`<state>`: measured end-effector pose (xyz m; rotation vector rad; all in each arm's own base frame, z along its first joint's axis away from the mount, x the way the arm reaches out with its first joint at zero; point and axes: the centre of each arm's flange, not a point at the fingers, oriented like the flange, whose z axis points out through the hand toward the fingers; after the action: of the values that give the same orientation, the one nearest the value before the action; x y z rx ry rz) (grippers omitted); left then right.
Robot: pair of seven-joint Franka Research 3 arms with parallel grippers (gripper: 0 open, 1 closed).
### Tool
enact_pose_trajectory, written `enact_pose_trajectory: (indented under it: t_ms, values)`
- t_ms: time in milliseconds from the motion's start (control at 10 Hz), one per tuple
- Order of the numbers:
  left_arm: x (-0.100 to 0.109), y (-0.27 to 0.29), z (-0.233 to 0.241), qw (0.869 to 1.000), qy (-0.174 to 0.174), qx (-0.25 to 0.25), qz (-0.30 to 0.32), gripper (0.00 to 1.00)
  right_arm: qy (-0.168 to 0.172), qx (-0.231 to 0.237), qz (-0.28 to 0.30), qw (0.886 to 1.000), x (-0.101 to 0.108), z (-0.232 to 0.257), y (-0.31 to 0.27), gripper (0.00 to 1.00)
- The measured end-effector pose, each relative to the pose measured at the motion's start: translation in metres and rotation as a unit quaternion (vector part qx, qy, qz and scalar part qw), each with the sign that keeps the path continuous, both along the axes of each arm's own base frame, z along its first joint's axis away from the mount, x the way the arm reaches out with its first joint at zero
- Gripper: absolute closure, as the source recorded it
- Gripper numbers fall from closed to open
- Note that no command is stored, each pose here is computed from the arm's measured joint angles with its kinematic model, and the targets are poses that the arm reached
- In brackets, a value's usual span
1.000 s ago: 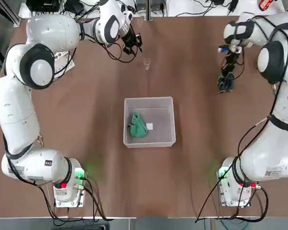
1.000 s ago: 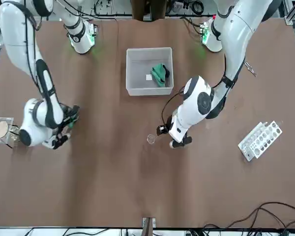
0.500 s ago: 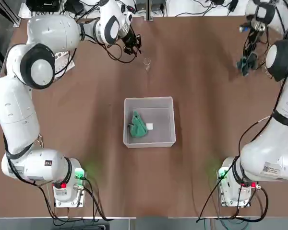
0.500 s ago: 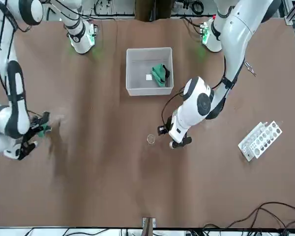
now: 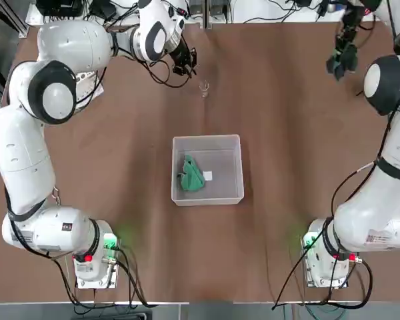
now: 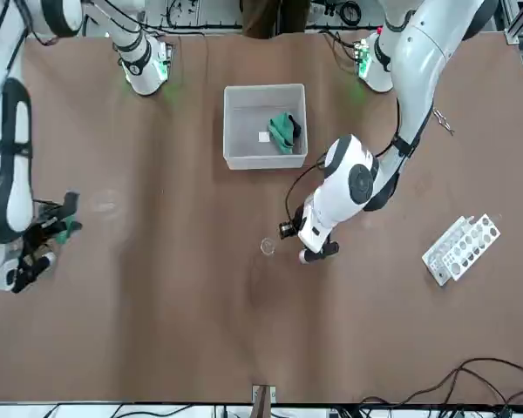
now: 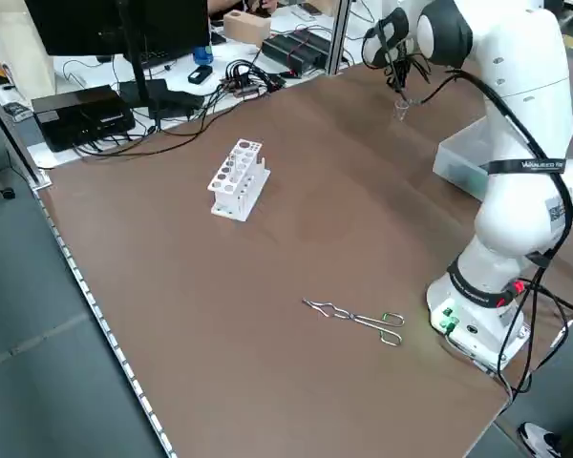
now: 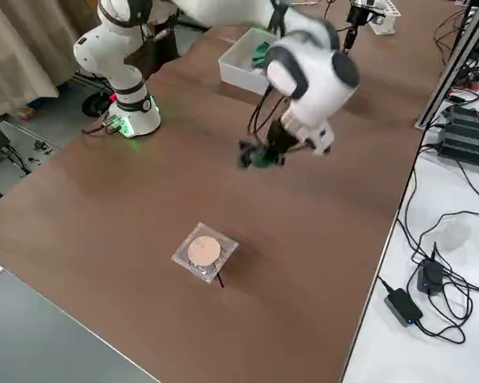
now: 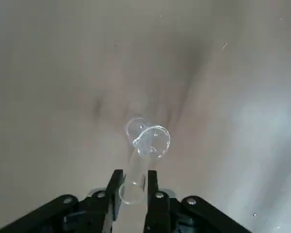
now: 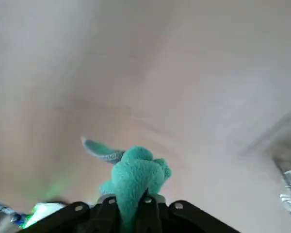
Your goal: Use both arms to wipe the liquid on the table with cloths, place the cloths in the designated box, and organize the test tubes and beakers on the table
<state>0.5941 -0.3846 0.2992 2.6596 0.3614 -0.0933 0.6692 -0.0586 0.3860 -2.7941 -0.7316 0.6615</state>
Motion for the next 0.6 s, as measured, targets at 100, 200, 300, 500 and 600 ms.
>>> enact_pose_trajectory:
  t_ms: [100, 200, 300, 500, 600]
  values:
    - [0.0, 0.0, 0.0, 1.0, 0.0, 0.0, 0.0, 0.75, 0.029, 0.021, -0.019, 0.999, -0.01, 0.013, 0.054, 0.9]
    - [0.001, 0.0, 0.001, 1.0, -0.001, -0.001, 0.001, 0.77, 0.05, 0.033, -0.028, 0.998, -0.017, 0.013, 0.098, 0.9]
    - [0.001, 0.0, 0.003, 1.0, -0.002, -0.002, 0.001, 0.78, 0.06, 0.036, -0.033, 0.997, -0.025, 0.003, 0.134, 0.9]
    - [0.003, 0.0, 0.004, 1.0, -0.003, -0.003, 0.002, 0.79, 0.052, 0.03, -0.076, 0.995, -0.05, -0.016, 0.199, 0.9]
    - [0.003, 0.0, 0.006, 1.0, -0.005, -0.003, 0.003, 0.79, 0.032, 0.018, -0.101, 0.994, -0.076, -0.021, 0.233, 0.9]
